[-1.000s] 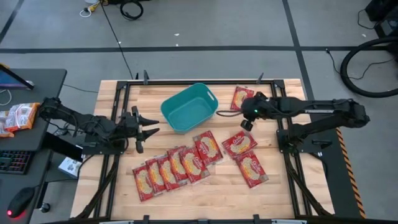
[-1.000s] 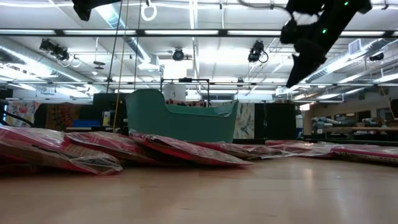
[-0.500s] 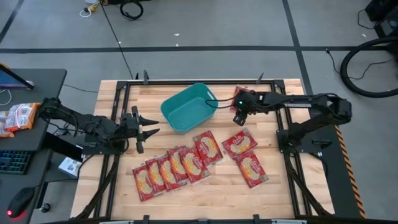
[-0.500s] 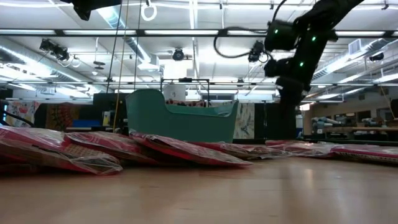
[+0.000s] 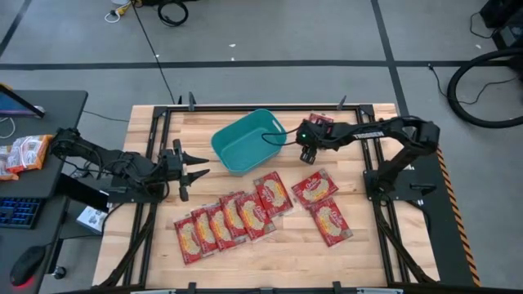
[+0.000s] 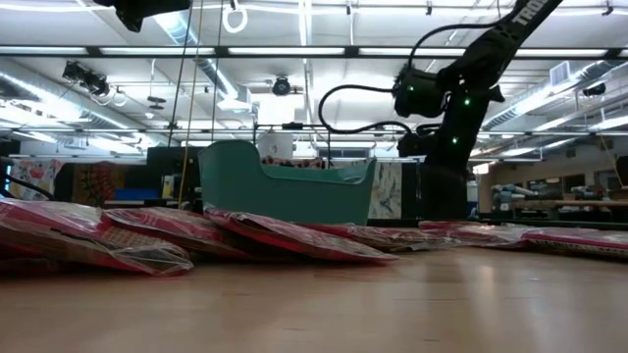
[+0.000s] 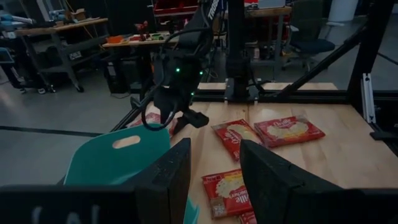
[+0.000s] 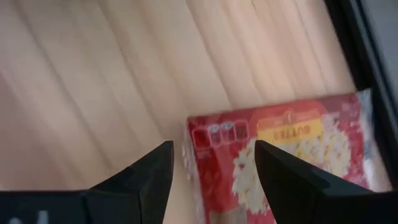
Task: Sort popcorn bags into baskets
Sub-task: Put the red popcorn bag into the green bin
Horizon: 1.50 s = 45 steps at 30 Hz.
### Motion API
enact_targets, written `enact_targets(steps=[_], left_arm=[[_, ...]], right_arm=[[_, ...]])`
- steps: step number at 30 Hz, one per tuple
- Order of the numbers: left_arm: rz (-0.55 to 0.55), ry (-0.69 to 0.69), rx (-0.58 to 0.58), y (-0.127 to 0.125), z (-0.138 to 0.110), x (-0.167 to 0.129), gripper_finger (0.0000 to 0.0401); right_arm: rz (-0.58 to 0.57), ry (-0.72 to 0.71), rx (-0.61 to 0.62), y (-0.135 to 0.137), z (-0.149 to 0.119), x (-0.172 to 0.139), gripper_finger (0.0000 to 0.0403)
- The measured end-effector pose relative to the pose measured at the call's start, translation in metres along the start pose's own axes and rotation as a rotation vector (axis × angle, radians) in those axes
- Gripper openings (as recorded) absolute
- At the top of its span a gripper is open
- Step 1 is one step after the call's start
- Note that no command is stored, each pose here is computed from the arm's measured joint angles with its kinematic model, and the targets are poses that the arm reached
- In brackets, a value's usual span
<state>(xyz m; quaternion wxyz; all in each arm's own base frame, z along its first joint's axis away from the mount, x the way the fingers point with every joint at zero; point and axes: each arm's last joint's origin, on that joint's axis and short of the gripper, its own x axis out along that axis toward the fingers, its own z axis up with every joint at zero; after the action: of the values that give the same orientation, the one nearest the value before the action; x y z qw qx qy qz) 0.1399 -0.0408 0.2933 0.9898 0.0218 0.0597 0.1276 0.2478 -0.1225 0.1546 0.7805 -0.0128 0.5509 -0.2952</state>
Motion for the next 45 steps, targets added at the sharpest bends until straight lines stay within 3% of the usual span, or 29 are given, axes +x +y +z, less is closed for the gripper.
enact_targets(steps=[9, 14, 20, 24, 33, 45], left_arm=[[-0.006, 0.017, 0.002, 0.000, -0.002, 0.000, 0.0144], [-0.009, 0.018, 0.003, 0.000, -0.002, 0.000, 0.0144], [-0.009, 0.017, 0.003, 0.000, -0.002, 0.000, 0.0144], [-0.010, 0.017, 0.003, 0.000, -0.002, 0.000, 0.0144], [-0.010, 0.016, 0.003, 0.000, -0.002, 0.000, 0.0144], [-0.013, -0.002, -0.013, -0.001, 0.000, 0.000, 0.0144]], right_arm=[[-0.075, 0.028, -0.049, 0.010, -0.004, 0.012, 0.0230], [-0.175, 0.030, -0.083, 0.016, -0.015, 0.015, 0.0229], [-0.196, 0.046, -0.069, 0.012, -0.024, 0.021, 0.0225], [-0.179, 0.045, -0.053, 0.009, -0.027, 0.024, 0.0183], [-0.149, 0.063, -0.051, 0.008, -0.028, 0.025, 0.0013], [-0.132, 0.081, 0.057, 0.002, -0.006, -0.016, 0.0006]])
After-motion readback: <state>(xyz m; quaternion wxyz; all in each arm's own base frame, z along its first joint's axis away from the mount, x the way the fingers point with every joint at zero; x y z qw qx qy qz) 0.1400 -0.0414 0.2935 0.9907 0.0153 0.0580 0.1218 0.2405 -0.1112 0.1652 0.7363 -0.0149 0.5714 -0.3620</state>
